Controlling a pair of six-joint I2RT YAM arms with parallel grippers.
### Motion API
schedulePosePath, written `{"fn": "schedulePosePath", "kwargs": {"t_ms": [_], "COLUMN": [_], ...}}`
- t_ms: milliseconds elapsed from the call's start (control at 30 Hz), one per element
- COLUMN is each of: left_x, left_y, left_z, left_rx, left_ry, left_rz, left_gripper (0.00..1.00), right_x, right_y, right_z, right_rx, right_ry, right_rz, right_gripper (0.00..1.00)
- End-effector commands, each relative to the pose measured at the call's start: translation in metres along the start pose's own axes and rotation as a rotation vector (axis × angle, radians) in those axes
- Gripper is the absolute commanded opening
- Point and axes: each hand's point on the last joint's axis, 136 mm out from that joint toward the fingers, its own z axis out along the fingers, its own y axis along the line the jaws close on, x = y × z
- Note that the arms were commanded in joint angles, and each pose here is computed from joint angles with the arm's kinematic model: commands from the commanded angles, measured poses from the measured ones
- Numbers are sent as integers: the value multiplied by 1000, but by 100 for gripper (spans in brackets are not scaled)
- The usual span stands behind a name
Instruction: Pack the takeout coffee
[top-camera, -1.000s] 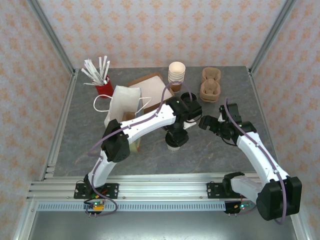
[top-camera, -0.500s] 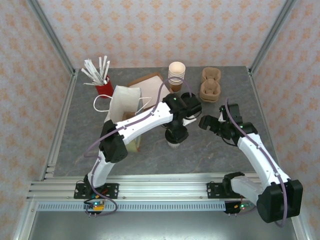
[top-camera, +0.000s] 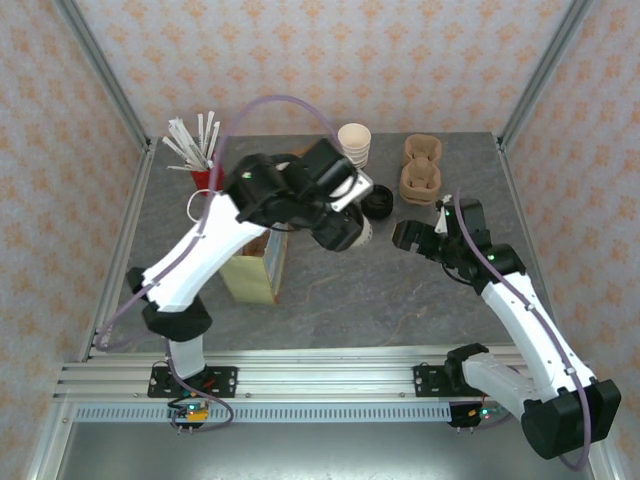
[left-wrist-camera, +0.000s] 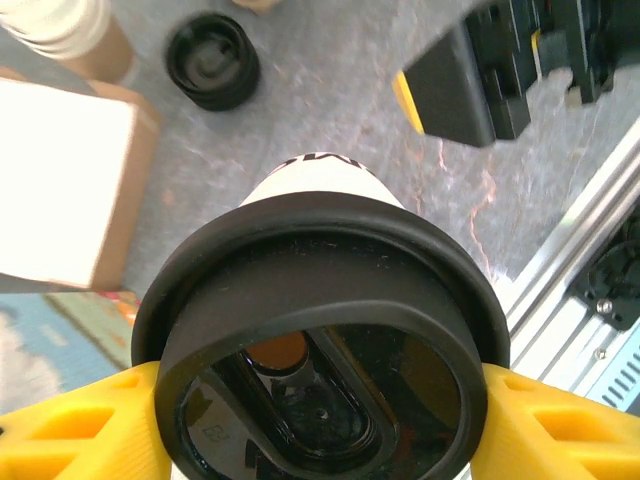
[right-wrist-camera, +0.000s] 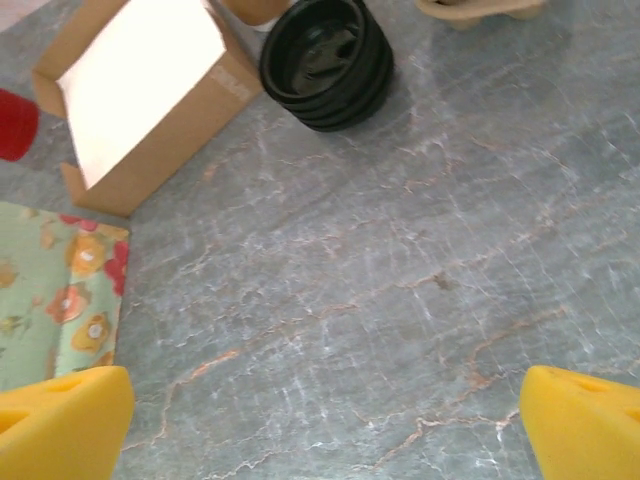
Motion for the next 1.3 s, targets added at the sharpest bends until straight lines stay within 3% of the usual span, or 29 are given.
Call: {"fn": "schedulePosePath", "kwargs": {"t_ms": [0,267,500,767,1267], "left_x": [-2,-15,0,50,112], "left_y": [32,69,100,135,140], "left_z": [-45,-106,-126,-118,-68], "left_rx": [-91,-139,-242,-394,-393], "left_ry": [-107,-327,-349,-217,75], "left_rz": [-73,-209,-298,-400,-565], "left_gripper": [39,39,39,39,37], "right_x": [-13,-20,-17,-10,-12], "right_y": [16,75,113,152,163], "right_z": [-11,-27,-25,-17,9], "right_rx": [-35,-185,-229,-298,-295], "right_ry": [-43,-94,-84,-61,-75], "right_rz": [-42,-161,-251,-350,-403], "right_gripper": [99,99,99,99,99]}}
